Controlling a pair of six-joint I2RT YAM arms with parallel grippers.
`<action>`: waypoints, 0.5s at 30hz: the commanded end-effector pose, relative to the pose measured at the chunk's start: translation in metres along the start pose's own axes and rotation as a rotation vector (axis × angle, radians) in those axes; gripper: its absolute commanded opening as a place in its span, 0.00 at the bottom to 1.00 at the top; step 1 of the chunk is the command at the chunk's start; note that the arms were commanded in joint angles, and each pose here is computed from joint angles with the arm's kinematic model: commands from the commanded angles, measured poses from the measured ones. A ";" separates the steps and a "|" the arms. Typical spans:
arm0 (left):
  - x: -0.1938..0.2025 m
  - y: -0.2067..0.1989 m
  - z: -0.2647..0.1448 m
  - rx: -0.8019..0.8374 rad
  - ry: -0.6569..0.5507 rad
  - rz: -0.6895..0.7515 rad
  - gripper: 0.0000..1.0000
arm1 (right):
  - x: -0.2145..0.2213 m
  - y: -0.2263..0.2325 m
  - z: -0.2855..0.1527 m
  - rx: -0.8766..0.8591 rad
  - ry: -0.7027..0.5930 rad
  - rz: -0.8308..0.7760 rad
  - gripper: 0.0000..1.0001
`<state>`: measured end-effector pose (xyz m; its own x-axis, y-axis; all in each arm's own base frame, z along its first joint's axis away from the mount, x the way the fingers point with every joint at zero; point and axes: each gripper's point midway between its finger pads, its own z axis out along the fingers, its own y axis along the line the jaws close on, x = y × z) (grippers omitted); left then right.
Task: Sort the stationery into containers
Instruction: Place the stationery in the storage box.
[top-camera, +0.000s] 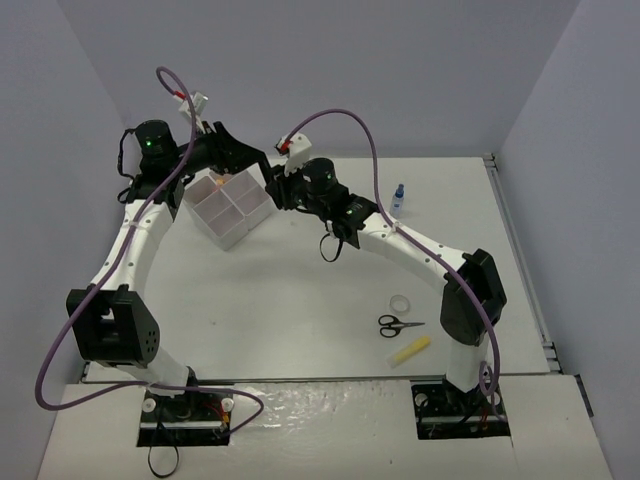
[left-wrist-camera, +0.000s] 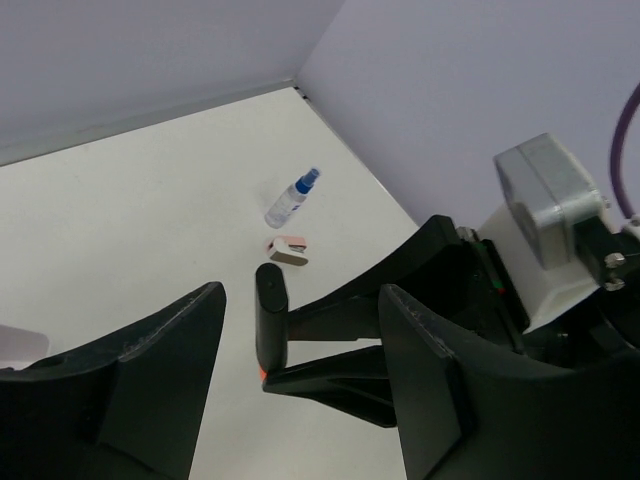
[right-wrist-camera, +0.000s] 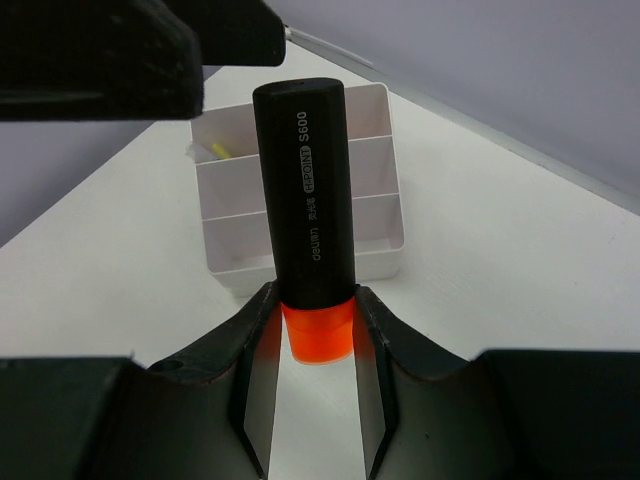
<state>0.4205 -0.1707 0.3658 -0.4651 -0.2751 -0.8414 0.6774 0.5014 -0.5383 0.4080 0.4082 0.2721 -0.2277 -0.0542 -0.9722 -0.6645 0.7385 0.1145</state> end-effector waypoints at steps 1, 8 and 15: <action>-0.010 -0.012 0.001 -0.015 -0.025 0.127 0.57 | -0.067 0.010 -0.011 -0.016 -0.196 0.023 0.00; -0.005 0.004 0.005 -0.087 -0.022 0.142 0.52 | -0.067 0.021 -0.008 -0.043 -0.200 0.018 0.00; 0.004 0.012 0.009 -0.113 -0.007 0.164 0.22 | -0.067 0.025 -0.005 -0.055 -0.204 0.019 0.00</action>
<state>0.4294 -0.1738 0.3382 -0.4435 -0.2077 -0.8719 0.6422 0.6049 -0.4708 0.4009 0.4190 0.2781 -0.2142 -0.0338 -0.9762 -0.6805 0.7222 0.1243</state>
